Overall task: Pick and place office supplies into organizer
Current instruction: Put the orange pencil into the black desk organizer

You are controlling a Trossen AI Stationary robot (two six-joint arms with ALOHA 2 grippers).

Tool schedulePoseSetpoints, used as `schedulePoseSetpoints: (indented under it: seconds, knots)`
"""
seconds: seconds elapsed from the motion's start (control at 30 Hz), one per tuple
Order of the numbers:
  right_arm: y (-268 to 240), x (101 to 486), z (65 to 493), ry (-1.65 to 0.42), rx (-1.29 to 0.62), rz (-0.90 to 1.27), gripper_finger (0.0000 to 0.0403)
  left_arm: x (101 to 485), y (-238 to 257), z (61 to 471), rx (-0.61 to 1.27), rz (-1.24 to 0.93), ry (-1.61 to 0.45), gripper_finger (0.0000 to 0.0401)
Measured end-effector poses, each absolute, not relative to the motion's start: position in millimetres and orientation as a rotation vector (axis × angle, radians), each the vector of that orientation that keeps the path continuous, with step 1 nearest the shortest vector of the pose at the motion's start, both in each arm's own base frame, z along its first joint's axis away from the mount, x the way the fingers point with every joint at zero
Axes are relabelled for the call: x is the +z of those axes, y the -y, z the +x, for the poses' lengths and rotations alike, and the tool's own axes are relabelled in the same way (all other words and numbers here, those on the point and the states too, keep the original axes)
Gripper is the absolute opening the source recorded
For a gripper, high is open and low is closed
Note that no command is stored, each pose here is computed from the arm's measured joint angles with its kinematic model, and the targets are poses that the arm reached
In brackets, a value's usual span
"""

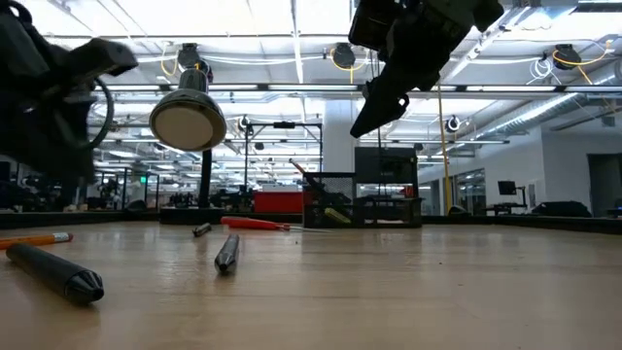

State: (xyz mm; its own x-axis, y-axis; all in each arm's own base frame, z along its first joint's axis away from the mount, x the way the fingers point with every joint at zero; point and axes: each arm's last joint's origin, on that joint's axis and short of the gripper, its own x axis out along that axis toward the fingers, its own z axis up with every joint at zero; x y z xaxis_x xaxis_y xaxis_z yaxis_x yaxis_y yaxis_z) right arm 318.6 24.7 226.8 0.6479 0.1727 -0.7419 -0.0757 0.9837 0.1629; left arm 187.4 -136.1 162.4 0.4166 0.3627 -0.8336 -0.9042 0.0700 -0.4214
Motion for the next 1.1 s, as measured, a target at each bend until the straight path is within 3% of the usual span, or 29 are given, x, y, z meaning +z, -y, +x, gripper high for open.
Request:
schedulePoseSetpoints:
  seconds: [0.1,0.23,0.43,0.7,0.97,1.1]
  knots:
    - [-19,227,319,-0.854,0.11,0.13,0.0325,159,137,183,1.109,-1.163,-0.737,0.0067]
    - [-10,227,319,-0.85,0.032,0.129,0.0325,157,136,187,1.163,-1.271,-0.695,0.0067]
    - [-3,227,320,-0.849,-0.029,0.21,0.0325,155,132,192,1.164,-1.269,-0.763,0.0067]
    - [-6,226,319,-0.857,0.03,0.218,0.0325,156,126,204,1.134,-1.312,-0.614,0.0067]
    - [-12,226,319,-0.865,0.136,0.202,0.0325,156,125,205,1.146,-1.339,-0.662,0.0069]
    - [-12,226,319,-0.863,0.144,0.18,0.0325,156,124,205,1.156,-1.333,-0.662,0.0092]
